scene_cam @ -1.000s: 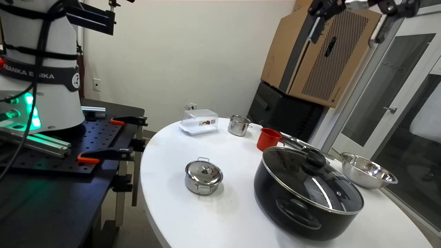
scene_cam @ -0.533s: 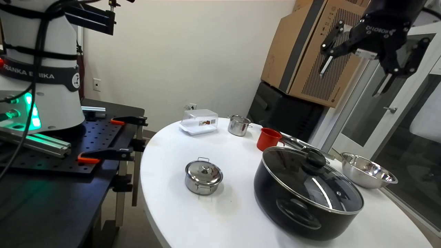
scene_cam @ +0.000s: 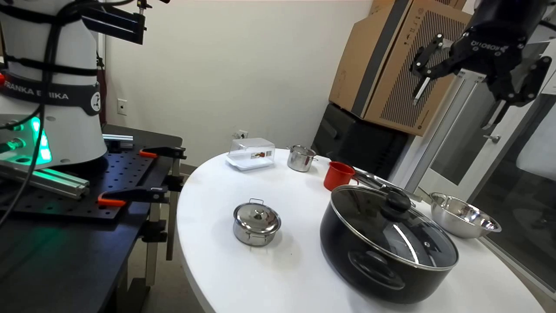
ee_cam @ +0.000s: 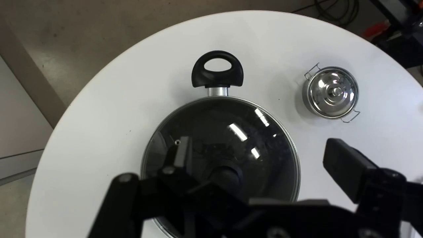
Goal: Uncover the pot and put the lid on the table
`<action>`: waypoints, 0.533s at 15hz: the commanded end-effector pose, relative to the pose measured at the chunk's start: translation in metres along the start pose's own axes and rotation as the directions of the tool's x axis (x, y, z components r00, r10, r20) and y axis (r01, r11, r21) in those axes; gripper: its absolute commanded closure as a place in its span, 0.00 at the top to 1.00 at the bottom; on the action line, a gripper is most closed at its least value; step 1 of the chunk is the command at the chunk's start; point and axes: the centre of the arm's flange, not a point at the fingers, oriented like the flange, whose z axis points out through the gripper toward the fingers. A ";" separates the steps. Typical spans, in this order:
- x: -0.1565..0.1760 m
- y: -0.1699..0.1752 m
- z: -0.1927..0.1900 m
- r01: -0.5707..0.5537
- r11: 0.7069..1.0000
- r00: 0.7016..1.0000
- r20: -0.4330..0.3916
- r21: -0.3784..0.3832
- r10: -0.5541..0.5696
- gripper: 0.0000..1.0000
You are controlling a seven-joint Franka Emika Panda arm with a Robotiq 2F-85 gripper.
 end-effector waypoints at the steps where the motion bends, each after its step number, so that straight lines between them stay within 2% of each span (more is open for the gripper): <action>1: 0.002 -0.010 0.012 0.080 0.997 0.994 -0.075 -0.001 -0.080 1.00; 3: 0.004 -0.017 0.028 0.107 0.994 0.988 -0.109 -0.011 -0.108 1.00; 8: 0.018 -0.028 0.083 0.115 0.993 0.985 -0.127 -0.018 -0.116 1.00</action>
